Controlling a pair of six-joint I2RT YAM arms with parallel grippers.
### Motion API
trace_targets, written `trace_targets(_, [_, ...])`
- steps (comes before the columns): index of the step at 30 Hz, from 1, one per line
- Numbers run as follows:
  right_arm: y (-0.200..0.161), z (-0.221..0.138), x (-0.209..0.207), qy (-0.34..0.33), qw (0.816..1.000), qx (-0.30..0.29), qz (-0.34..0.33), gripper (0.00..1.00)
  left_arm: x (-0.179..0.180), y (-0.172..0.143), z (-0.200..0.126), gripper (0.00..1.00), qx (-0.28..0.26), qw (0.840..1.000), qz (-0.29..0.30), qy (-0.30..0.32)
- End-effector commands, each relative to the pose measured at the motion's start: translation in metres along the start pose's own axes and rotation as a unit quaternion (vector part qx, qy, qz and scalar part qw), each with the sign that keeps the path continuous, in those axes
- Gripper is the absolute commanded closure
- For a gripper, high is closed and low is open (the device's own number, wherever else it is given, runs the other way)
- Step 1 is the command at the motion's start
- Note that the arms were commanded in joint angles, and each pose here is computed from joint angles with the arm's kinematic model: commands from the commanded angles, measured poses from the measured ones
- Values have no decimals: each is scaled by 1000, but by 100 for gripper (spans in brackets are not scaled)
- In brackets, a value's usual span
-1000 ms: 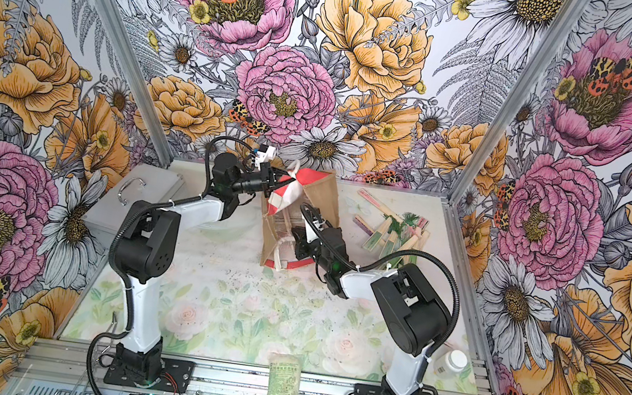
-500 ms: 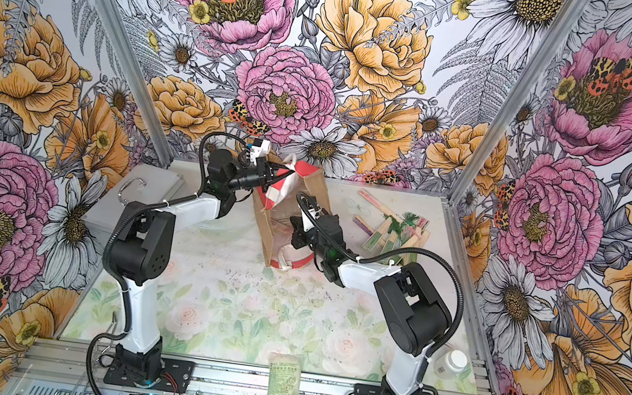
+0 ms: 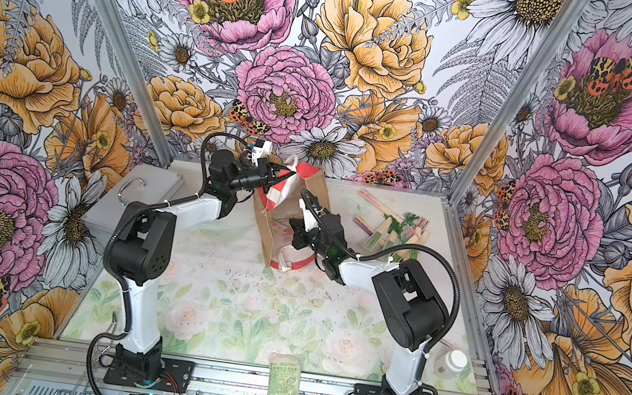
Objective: Take out the folding fans from the tote bags
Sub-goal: Pick up the folding fan from the canvas bag.
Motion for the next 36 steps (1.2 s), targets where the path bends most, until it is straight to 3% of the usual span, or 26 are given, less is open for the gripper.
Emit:
trace_targets(1, [55,-19,9,33,998,-58,8,100,-1,5,-4,100,-5,1000,19,-5])
trace_targets(16, [151,-107,17,145,964,-219,51,100,33,6,-3,100,-10,1000,-1,21])
trace_targets(25, [198,-154,23,147,951,-269,35,100,38,8,-3,100,-13,1000,-5,24])
trace_targets(36, [278,-212,22,182,936,-295,66,100,49,12,1,100,-17,999,-15,30])
Point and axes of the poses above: each gripper's point midway between its finger pads, its own z axis out along the fingers, its own x axis along the line the jaws close on, y = z × x, the point moved 3 cm from there along -z, back along the fingers, and after that the axes turned 8 degrees about -z, right-handed, at the moved point
